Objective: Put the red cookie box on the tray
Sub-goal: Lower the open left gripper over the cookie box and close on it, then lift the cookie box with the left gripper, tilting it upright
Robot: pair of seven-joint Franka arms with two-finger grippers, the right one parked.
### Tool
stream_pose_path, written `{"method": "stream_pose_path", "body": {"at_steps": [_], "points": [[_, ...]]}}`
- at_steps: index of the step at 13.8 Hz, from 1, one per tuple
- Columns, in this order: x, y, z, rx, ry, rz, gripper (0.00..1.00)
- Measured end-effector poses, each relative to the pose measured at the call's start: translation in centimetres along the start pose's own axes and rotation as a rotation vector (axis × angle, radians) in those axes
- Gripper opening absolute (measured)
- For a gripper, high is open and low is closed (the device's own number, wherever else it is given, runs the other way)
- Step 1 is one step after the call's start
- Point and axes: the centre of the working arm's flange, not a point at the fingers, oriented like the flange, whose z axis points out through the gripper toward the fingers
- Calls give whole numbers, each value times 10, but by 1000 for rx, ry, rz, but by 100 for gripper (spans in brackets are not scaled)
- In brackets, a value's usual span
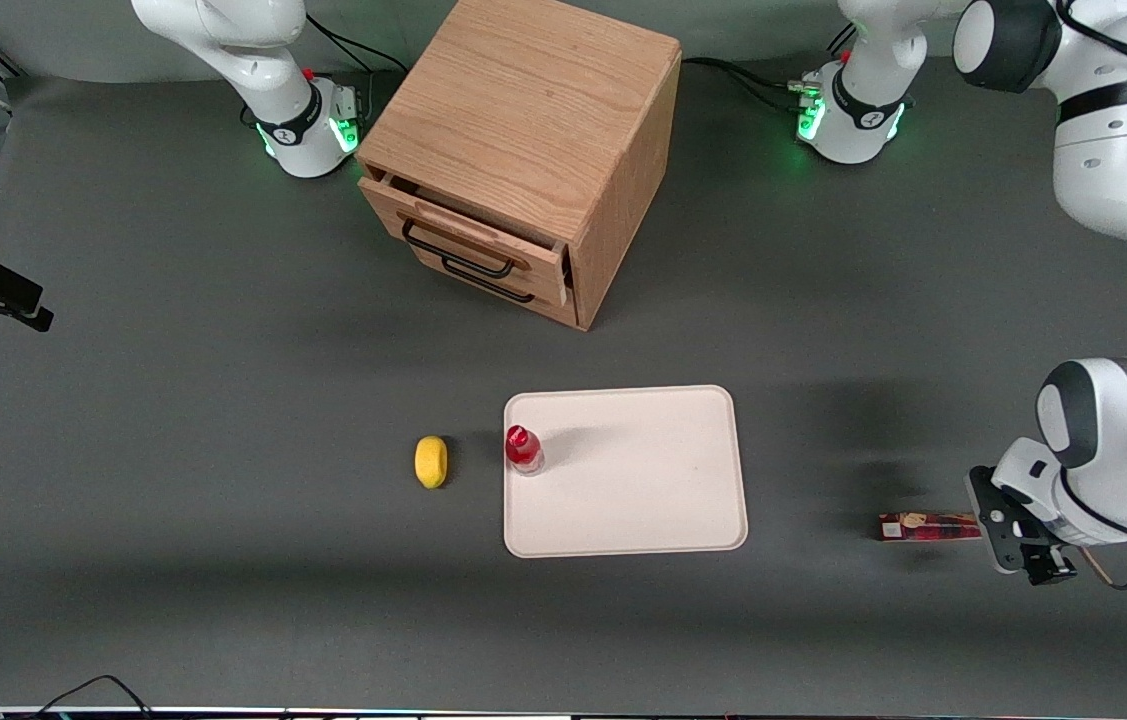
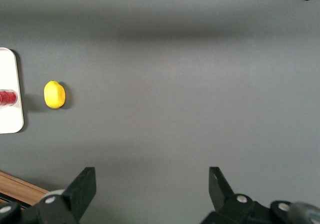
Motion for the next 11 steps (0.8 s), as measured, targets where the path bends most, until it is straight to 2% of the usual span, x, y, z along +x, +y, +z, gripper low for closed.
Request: {"method": "stream_pose_path", "body": {"at_steps": [4,8,10,11], "points": [[1,0,16,2,6,-1,100],[3,4,39,1,49,-33,99],[2,6,52,0,57,-45,97],[1,6,55,-1,57,-46,90]]}}
